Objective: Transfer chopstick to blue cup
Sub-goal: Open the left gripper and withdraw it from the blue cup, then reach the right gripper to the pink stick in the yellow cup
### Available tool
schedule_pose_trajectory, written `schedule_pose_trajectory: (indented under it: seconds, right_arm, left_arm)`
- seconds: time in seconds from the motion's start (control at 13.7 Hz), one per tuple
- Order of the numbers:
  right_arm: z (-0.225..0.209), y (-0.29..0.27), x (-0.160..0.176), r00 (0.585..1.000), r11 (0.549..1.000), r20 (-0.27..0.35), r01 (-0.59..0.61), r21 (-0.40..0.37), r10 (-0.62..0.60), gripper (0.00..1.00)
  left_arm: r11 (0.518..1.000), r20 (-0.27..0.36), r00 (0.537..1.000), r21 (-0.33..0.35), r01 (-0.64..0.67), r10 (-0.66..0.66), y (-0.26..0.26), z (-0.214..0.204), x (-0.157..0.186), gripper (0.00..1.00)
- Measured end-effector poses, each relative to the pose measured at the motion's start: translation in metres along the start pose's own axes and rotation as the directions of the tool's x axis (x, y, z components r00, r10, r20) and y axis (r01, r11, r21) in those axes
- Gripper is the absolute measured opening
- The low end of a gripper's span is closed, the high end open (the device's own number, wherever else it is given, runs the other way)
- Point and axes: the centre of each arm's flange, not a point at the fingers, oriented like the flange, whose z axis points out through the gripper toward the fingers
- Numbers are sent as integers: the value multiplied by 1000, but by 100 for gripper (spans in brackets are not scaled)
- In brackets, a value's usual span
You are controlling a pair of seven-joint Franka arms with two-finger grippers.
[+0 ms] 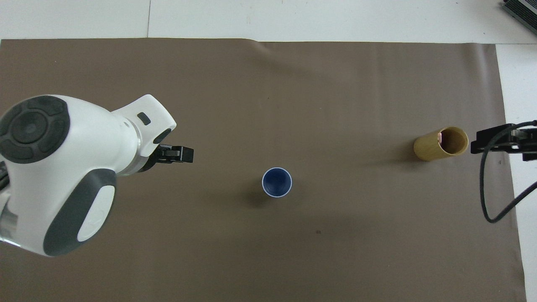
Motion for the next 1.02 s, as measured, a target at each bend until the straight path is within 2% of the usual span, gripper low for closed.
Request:
schedule_pose_trajectory:
  seconds: [0.29,0.44,0.51,0.58,0.66,0.8,0.87,0.95,1.02]
  right_arm:
    - [1,-1,-1,999,999,8,32,-1,-32,100]
    - [1,-2,4,979,979,-32,202,-2,-202,100]
    - [5,3,9,949,951,-50,311,-9,-311,100]
    - [11,12,13,906,908,-58,419,-18,-419,100]
    - [20,23,17,842,844,-57,536,-27,-536,100]
    - [44,32,27,638,641,-70,765,-56,-767,100]
    - [57,30,31,532,538,-89,840,-66,-842,100]
    - [72,29,33,455,463,-112,884,-61,-883,100]
    - [87,31,35,410,419,-133,907,-48,-902,100]
  left_arm:
    - [1000,13,1000,12,14,-14,-85,-64,11,100]
    - [1000,25,1000,16,18,-18,-110,-96,10,100]
    - [1000,38,999,17,11,-11,-117,-106,8,100]
    - [1000,51,999,18,4,-5,-123,-112,7,100]
    - [1000,58,998,18,3,-4,-128,-117,8,100]
    - [1000,79,997,17,-7,6,-139,-122,13,100]
    - [1000,83,996,16,-15,14,-144,-123,15,100]
    - [1000,81,997,16,-20,19,-148,-124,16,100]
    - [1000,82,996,16,-20,19,-152,-125,16,100]
